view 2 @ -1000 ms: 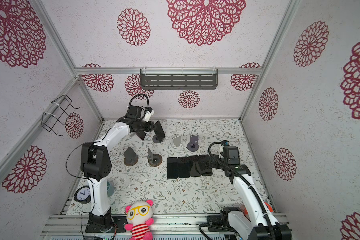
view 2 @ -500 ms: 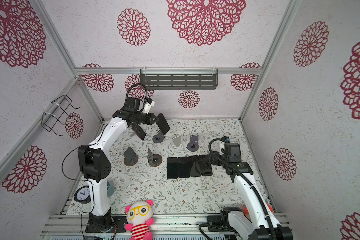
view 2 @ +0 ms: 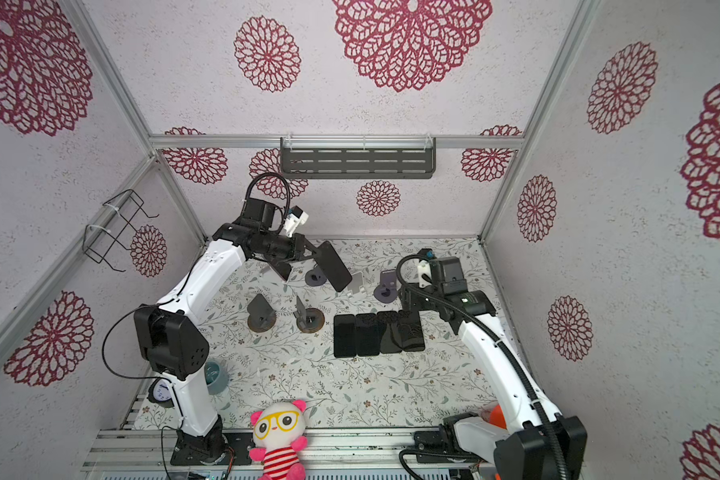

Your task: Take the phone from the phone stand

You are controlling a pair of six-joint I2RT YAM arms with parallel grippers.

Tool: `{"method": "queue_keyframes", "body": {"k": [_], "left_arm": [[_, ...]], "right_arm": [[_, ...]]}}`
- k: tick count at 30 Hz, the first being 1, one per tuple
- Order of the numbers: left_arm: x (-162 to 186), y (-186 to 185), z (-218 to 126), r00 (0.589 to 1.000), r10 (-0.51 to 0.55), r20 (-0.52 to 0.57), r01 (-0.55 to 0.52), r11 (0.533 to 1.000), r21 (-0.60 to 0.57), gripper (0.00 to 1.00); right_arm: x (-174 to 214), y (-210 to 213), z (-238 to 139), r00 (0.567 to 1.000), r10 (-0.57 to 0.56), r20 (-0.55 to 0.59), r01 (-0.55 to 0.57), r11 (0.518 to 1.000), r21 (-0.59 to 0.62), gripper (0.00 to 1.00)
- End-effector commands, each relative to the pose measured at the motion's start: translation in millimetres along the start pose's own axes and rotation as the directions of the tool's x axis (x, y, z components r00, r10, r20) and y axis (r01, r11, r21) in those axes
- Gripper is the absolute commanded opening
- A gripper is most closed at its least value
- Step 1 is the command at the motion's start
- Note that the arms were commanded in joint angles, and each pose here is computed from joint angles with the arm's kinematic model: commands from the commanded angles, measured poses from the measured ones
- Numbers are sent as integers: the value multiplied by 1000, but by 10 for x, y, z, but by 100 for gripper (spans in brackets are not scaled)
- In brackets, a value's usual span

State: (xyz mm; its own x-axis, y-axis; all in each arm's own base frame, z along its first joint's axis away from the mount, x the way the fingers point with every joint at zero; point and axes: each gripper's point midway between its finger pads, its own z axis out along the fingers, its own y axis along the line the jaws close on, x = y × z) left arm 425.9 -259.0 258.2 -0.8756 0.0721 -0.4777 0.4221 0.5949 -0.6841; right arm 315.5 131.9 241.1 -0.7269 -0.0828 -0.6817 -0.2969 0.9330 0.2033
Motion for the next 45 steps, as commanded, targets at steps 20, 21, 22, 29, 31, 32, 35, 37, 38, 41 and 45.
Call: {"method": "queue_keyframes", "body": {"k": [20, 21, 22, 29, 31, 32, 35, 37, 38, 41, 45], "left_arm": [[819, -318, 276, 964, -32, -263, 115, 945, 307, 0], [816, -318, 274, 965, -30, -262, 114, 944, 309, 0], [819, -321, 276, 964, -30, -263, 114, 944, 309, 0], [814, -326, 266, 965, -29, -260, 111, 944, 309, 0], [811, -319, 266, 965, -30, -260, 111, 946, 306, 0], [816, -308, 271, 965, -31, -260, 111, 948, 298, 0], [817, -299, 273, 965, -29, -259, 108, 950, 293, 0], [814, -302, 271, 965, -30, -259, 108, 950, 293, 0], [815, -300, 272, 965, -29, -259, 107, 950, 293, 0], [819, -288, 272, 965, -31, -259, 108, 951, 289, 0], [823, -284, 274, 965, -31, -261, 107, 953, 285, 0]], "right_arm": [[142, 1307, 439, 914, -353, -201, 318, 930, -186, 92], [149, 1327, 455, 912, -354, -204, 318, 929, -192, 92], [154, 1351, 472, 911, -358, -207, 319, 927, -197, 93], [216, 1443, 574, 904, -371, -212, 326, 919, -221, 93], [245, 1461, 613, 901, -373, -222, 324, 919, -227, 91], [262, 1466, 633, 899, -374, -228, 324, 918, -227, 90], [277, 1474, 687, 901, -367, -233, 318, 921, -224, 85], [272, 1472, 711, 902, -362, -234, 315, 924, -217, 84], [277, 1467, 723, 901, -364, -235, 317, 924, -213, 83], [271, 1444, 746, 902, -359, -239, 317, 928, -197, 75], [251, 1408, 743, 907, -350, -234, 315, 933, -173, 63]]}}
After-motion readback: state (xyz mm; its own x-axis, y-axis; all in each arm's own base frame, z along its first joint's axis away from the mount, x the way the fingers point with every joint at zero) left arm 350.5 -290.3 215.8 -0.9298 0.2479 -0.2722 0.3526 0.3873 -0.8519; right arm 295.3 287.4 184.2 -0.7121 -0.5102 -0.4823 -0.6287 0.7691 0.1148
